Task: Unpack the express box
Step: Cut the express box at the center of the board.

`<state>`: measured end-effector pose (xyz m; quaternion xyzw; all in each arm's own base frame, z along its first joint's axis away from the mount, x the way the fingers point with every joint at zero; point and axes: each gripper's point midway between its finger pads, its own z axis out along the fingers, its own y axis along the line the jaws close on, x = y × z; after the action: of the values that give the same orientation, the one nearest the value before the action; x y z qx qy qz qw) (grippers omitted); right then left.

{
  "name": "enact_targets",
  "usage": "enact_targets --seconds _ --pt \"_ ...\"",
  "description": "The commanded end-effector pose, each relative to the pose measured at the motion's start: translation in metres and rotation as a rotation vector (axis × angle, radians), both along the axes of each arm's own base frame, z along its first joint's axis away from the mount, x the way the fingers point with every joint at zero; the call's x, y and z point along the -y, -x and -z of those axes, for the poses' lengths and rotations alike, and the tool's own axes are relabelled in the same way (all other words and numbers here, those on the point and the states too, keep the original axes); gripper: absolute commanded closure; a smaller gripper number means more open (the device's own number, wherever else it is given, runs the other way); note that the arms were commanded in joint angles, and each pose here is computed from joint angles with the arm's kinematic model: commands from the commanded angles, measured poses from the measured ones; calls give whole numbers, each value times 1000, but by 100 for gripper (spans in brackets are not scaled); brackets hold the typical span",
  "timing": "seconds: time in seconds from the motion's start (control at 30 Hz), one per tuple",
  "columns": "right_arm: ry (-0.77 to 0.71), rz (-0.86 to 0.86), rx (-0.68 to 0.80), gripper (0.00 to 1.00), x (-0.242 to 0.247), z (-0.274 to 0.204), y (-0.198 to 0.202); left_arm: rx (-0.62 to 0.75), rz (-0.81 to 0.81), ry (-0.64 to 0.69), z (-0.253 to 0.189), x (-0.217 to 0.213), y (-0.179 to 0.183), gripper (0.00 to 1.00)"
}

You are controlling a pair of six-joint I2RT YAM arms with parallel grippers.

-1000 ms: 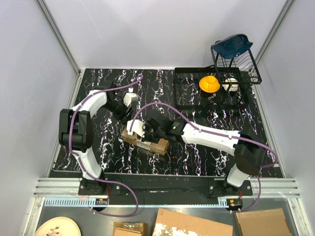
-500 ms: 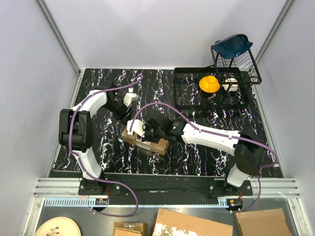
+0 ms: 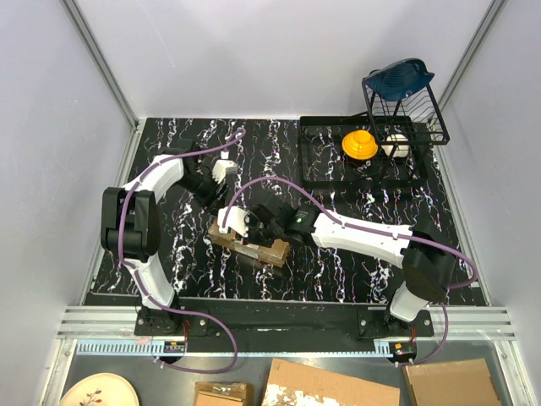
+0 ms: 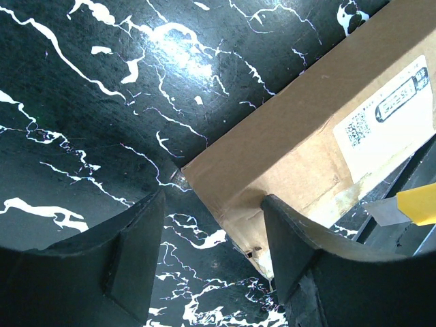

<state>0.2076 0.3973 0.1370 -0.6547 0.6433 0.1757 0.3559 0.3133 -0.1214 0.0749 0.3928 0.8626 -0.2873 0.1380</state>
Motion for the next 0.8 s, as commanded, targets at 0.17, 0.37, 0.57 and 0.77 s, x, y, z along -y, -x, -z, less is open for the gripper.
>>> enact_targets --seconds 0.17,0.37,0.57,0.77 --pt "-43 -6 7 100 -7 -15 4 35 17 -37 10 -7 -8 39" --pt "-16 3 0 100 -4 -8 3 34 18 -39 11 -7 -8 39" --pt "5 22 -15 100 -1 -4 1 36 21 -39 11 -7 -7 39" --pt "8 24 -23 100 -2 -2 0 37 18 -42 11 -9 -7 40"
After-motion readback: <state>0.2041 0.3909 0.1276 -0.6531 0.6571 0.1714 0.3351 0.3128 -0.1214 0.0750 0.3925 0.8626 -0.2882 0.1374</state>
